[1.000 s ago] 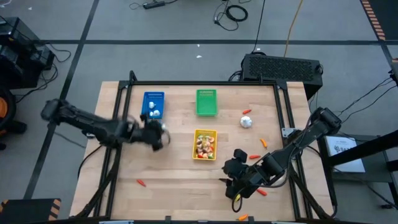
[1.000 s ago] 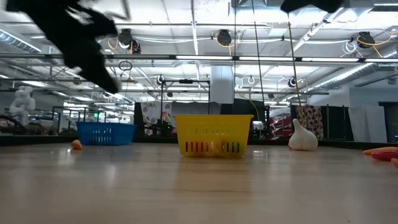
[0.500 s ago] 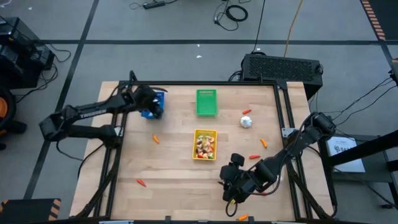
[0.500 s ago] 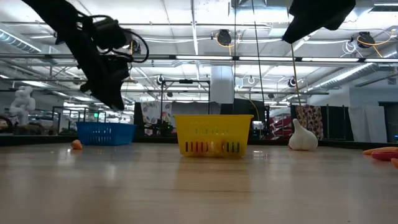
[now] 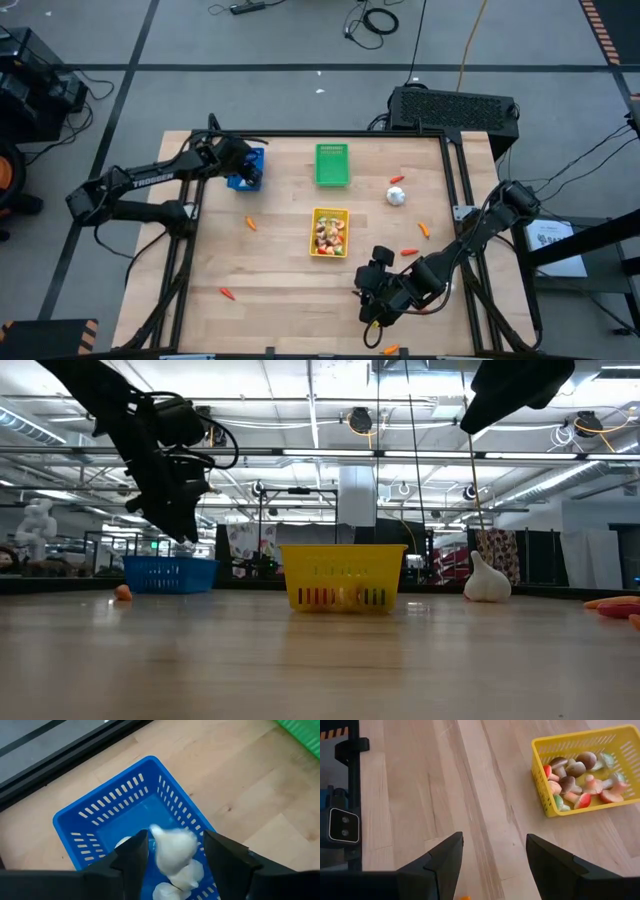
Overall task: Sort produce into baskets
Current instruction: Put the white garlic into the blue bin
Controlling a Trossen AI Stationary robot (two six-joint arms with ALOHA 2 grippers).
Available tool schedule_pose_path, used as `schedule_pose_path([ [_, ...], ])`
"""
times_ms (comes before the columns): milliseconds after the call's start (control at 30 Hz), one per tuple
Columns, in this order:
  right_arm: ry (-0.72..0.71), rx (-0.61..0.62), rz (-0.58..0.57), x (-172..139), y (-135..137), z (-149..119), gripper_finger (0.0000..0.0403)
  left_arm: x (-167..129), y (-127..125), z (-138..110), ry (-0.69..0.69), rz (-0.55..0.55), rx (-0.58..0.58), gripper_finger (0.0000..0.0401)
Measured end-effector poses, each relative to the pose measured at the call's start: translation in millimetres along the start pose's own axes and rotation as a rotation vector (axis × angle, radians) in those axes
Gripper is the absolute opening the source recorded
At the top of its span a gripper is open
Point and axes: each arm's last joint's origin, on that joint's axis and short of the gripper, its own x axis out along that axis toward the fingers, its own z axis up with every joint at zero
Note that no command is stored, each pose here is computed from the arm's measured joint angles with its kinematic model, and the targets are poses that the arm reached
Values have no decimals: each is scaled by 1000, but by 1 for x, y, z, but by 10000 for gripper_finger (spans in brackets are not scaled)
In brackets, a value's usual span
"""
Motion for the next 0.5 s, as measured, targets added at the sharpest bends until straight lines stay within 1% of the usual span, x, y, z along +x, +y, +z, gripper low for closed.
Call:
schedule_pose_path([
  [167,-2,0,-2,0,0,0,208,0,0,0,1,6,2,207],
  [267,-2,0,-2,0,0,0,208,0,0,0,0,6,25,207],
  [333,2,-4,-2,0,-1,0,208,0,-1,0,5,-22,32,207],
  [400,16,-9,-9,0,-2,0,208,0,-4,0,11,-97,32,208],
  [500,88,12,-5,1,-8,-1,208,-3,-18,-1,28,-293,68,208],
])
